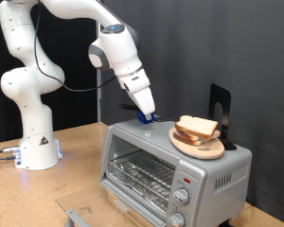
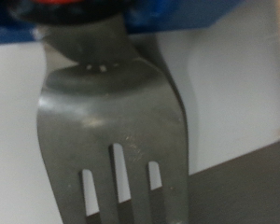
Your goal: Make a piece of toast with the oven
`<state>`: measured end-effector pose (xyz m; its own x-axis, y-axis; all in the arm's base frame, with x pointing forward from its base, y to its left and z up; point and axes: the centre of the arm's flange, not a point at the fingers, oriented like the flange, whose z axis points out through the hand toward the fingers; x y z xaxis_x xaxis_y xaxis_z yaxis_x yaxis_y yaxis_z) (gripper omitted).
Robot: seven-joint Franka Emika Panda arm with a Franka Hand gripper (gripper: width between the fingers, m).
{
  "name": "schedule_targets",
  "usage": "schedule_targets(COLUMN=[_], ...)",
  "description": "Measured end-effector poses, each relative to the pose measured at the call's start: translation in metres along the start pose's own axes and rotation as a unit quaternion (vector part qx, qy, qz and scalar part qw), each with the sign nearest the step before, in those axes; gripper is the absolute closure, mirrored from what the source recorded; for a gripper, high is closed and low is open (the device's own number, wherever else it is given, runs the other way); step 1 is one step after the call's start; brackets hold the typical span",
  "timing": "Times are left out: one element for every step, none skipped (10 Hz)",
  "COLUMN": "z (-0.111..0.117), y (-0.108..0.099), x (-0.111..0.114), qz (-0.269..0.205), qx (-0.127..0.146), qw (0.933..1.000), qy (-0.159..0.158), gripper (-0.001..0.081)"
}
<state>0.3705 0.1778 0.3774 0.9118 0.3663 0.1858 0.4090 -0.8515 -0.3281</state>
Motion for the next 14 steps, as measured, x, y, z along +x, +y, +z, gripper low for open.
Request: schedule_targets(z=[-0.001, -0.001, -0.001, -0.002, -0.004, -0.006, -0.01, -0.017, -0.025, -0.035, -0.047, -0.061, -0.06, -0.059], y=[0.001, 0.001, 0.001, 0.002, 0.005, 0.006, 0.006, 0.006, 0.005, 0.004, 0.001, 0.001, 0.002, 0.004], x=[-0.002, -0.002, -0.002, -0.001, 0.002, 0.005, 0.007, 0.008, 0.008, 0.008, 0.007, 0.004, 0.005, 0.006], qz=[0.001, 0.001, 0.001, 0.002, 0.004, 0.003, 0.003, 0.003, 0.005, 0.004, 0.01, 0.024, 0.02, 0.032], qx=[0.005, 0.006, 0.006, 0.002, -0.003, -0.002, 0.004, 0.013, 0.02, 0.029, 0.048, 0.068, 0.057, 0.057], qw=[0.9999, 0.9999, 0.9999, 1.0, 0.9996, 0.9979, 0.9961, 0.9944, 0.9931, 0.9926, 0.9938, 0.9953, 0.9949, 0.9909], qy=[-0.013, -0.015, -0.015, -0.004, 0.028, 0.065, 0.088, 0.105, 0.115, 0.118, 0.1, 0.065, 0.081, 0.117], gripper=[0.0312, 0.0312, 0.0312, 0.0312, 0.0312, 0.0312, 0.0312, 0.0312, 0.0312, 0.0312, 0.0312, 0.0312, 0.0312, 0.0312])
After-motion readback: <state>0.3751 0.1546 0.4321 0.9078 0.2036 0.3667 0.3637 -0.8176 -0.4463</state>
